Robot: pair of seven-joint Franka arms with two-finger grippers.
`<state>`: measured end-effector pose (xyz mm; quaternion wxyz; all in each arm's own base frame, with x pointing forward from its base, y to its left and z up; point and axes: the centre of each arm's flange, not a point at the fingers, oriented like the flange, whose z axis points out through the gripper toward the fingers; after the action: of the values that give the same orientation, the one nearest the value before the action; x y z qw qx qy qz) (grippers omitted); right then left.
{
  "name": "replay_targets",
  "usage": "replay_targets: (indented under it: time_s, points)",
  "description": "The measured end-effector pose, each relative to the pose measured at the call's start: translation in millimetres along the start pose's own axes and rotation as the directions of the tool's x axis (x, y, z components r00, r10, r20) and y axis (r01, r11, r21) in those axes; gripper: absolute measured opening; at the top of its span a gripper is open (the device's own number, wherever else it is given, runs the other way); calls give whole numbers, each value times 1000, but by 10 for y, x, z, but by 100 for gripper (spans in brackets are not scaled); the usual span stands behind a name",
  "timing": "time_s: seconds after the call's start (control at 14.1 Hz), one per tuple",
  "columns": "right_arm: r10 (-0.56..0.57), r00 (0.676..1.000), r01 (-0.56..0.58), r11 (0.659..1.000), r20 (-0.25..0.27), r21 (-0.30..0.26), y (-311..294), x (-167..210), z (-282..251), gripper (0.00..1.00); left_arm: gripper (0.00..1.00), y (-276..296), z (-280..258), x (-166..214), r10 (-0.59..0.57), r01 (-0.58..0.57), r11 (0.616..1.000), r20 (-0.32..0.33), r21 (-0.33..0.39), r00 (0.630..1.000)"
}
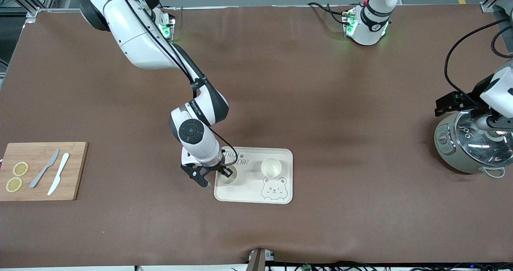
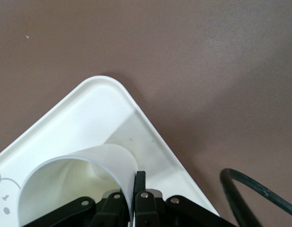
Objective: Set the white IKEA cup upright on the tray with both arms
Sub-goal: 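Lower the cup onto the tray with the right gripper while the left gripper retracts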
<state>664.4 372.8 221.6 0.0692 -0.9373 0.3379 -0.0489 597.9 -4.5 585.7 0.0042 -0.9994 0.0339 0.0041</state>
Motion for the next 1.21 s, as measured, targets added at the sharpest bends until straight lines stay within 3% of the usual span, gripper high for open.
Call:
replay_targets:
  time_s: [0.43, 0.71, 0.85, 1.21]
  points:
    - [-5, 1000, 5, 1000, -5, 3, -1, -8, 31, 4, 100, -8, -296, -179, -3, 3, 1000, -29, 5, 1000]
    - [-6, 1000, 6, 1000, -7, 3, 3, -7, 47, 7, 100, -8, -259, -276, -5, 5, 1000, 32, 3, 999]
    - [-9, 1000, 9, 1000, -10, 3, 2, -7, 46, 22, 100, -21, -204, -308, -7, 7, 1000, 66, 1, 998]
    - [-12, 1000, 12, 1000, -15, 6, -7, 0, 33, 74, 100, -60, -164, -336, -9, 9, 1000, 92, -1, 996]
